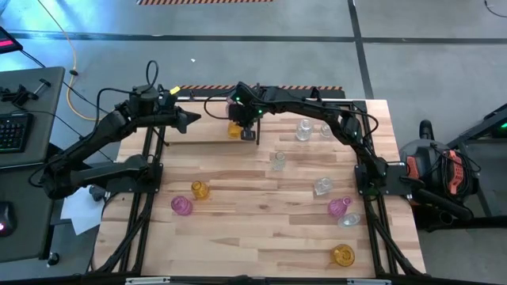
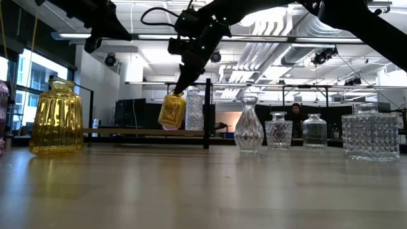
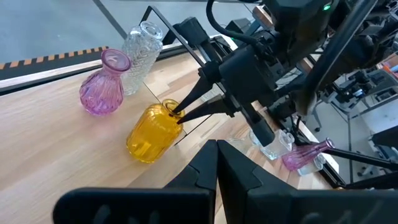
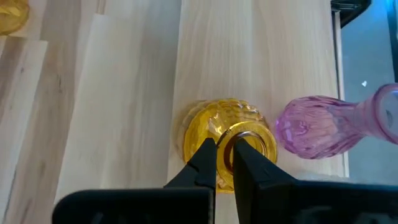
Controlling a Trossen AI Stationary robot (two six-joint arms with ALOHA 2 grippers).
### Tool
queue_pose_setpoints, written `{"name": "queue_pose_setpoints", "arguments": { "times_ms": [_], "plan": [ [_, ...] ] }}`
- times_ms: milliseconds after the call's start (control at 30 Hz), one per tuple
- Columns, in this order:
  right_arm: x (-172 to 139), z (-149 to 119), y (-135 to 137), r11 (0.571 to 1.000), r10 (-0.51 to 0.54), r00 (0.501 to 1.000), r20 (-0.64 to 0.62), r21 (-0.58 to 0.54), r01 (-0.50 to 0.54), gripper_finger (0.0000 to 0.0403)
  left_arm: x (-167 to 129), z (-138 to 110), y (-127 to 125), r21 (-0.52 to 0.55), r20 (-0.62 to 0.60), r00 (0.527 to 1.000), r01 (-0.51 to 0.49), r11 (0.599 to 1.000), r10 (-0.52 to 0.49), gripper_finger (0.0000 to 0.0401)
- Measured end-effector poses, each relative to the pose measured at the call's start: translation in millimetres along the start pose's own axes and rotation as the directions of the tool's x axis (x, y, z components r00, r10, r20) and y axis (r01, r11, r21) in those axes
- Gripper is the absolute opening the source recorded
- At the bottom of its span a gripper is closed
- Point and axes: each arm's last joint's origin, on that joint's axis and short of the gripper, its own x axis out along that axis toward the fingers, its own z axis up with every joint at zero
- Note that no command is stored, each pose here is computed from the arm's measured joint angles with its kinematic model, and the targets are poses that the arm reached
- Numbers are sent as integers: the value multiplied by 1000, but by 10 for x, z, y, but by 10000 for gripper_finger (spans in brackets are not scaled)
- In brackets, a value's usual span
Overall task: Sort vases onto shelf
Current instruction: Put the yellow vase in the top left corner of the shelf
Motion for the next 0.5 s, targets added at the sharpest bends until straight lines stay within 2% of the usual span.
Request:
{"name": "queue_pose_setpoints", "arguments": {
  "times_ms": [267, 500],
  "plan": [
    [0, 2, 0, 1000, 1, 1000, 3, -8, -1, 33, 0, 0, 0, 0, 1, 1000, -1, 1000, 1, 0],
    [1, 8, 9, 999, 18, 1000, 13, -36, -17, 41, 0, 0, 0, 1, 1, 1000, -1, 1000, 1, 0]
  ]
}}
